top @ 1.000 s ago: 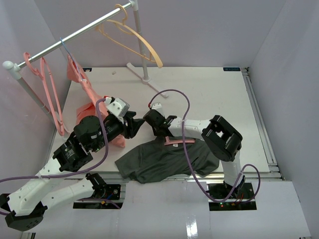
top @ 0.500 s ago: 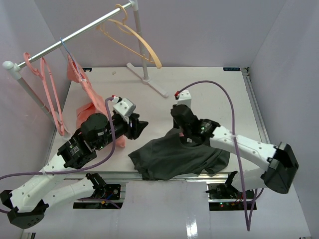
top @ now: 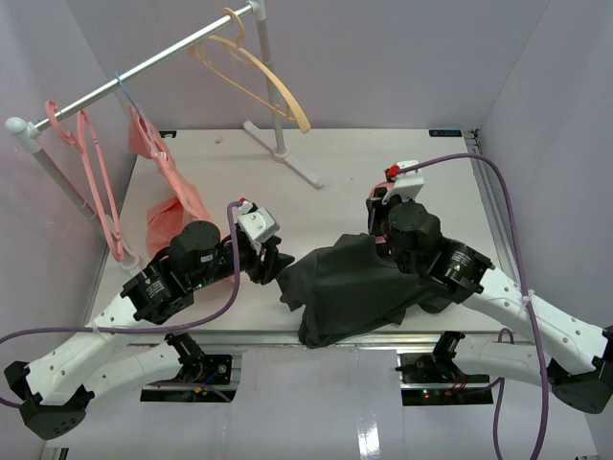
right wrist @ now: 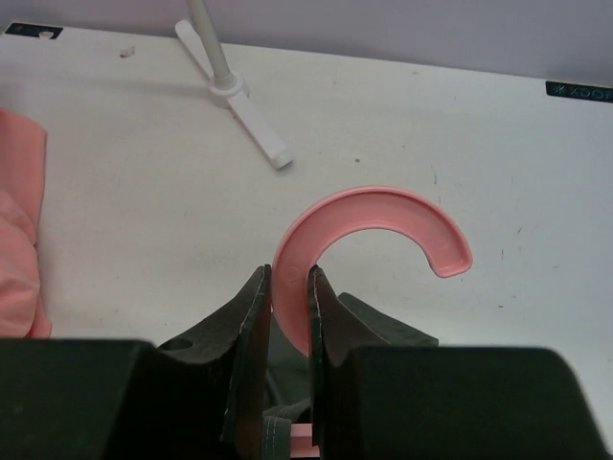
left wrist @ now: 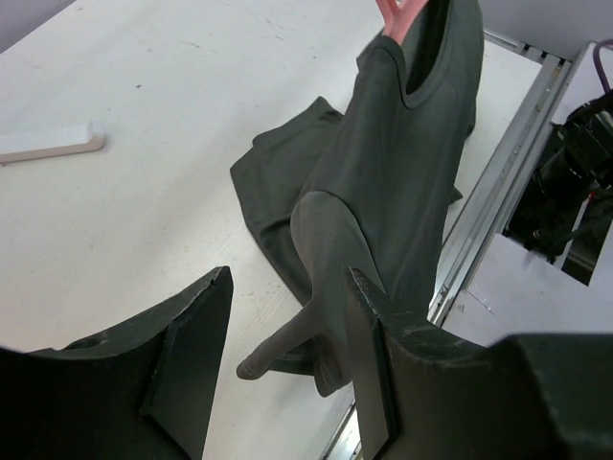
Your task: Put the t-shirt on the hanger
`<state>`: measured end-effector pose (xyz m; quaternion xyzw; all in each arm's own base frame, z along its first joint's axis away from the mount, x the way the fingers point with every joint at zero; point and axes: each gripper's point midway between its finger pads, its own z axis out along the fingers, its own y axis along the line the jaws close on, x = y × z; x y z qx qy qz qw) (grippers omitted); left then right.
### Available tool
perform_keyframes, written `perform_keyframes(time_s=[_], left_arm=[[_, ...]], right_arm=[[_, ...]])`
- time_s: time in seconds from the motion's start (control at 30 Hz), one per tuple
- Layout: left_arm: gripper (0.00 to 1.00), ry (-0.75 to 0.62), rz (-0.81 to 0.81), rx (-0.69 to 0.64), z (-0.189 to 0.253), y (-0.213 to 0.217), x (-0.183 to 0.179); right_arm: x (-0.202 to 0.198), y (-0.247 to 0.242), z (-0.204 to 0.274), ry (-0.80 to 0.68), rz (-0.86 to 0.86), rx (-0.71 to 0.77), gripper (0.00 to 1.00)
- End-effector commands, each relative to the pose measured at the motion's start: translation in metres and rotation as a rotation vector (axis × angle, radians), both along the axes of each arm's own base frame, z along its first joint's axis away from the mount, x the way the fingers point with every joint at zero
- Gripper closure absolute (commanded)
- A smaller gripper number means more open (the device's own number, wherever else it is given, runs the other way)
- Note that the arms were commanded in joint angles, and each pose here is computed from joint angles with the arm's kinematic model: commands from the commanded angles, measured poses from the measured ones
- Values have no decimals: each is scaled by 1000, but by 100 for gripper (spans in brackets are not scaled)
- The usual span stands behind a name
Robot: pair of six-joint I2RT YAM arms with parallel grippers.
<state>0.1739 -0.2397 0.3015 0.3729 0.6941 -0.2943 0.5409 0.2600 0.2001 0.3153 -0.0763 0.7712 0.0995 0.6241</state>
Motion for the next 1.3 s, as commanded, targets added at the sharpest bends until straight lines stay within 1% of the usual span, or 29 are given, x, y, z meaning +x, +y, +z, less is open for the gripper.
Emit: perform_keyframes(time_s=[0.0, 0.1, 0.23, 0.43, 0.87, 0.93, 1.0, 1.07, 1.1, 1.27], left_arm=[[39, -45, -130, -28, 24, -19, -9], [38, -23, -165, -16, 22, -24, -13], [37, -37, -149, -3, 13, -15, -15], [37, -53, -138, 10, 6, -11, -13], [37, -64, -72, 83, -9, -17, 11], [48, -64, -97, 80, -9, -20, 8], [77, -58, -120, 74, -9, -22, 4], [99, -62, -127, 68, -8, -20, 1], [100, -59, -125, 65, -8, -18, -1], [100, -32, -80, 68, -6, -6, -4]], right_arm=[[0, -13, 57, -148, -31, 72, 92], [1, -16, 75, -208, -38, 101, 92], [0, -25, 100, -258, -63, 97, 92], [-12, -39, 133, -312, -52, 167, 92], [-24, -43, 152, -350, 10, 224, 92], [-24, -43, 151, -351, 11, 228, 92], [-25, -45, 150, -357, 3, 232, 92], [-24, -48, 150, -359, -15, 235, 92], [-23, -50, 149, -363, -22, 224, 92], [-19, -66, 150, -397, -109, 177, 92]])
